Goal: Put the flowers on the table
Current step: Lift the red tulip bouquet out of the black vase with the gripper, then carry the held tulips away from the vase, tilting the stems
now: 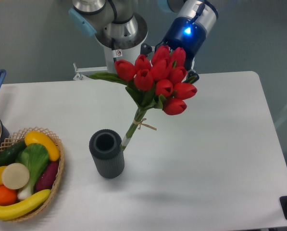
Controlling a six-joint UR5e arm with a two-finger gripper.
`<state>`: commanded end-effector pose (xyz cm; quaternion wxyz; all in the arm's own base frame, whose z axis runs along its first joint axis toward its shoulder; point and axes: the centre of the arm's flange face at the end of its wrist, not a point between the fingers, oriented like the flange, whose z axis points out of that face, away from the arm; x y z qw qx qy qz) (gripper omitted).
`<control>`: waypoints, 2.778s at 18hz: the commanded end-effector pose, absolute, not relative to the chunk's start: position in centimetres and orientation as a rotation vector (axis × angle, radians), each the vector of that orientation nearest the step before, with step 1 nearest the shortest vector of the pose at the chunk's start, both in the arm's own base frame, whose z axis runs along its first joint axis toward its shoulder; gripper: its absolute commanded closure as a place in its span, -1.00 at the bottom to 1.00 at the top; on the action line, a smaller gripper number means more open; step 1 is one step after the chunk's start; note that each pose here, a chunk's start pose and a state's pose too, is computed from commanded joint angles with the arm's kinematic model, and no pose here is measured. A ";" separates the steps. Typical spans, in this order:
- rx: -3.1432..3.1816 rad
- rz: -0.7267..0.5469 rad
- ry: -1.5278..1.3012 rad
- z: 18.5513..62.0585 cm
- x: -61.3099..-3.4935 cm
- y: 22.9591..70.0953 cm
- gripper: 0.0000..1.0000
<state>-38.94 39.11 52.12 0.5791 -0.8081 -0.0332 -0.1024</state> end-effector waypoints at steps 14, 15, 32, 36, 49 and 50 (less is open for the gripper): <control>-1.891 -0.160 -0.077 52.3 -40.9 37.1 0.22; -1.892 -0.149 -0.068 52.3 -41.1 37.0 0.22; -2.241 0.239 -0.018 48.0 -43.3 35.0 0.23; -2.399 0.353 0.067 44.8 -43.4 34.0 0.23; -2.844 0.470 0.338 36.3 -44.2 33.0 0.23; -2.874 0.469 0.368 35.6 -44.2 33.5 0.23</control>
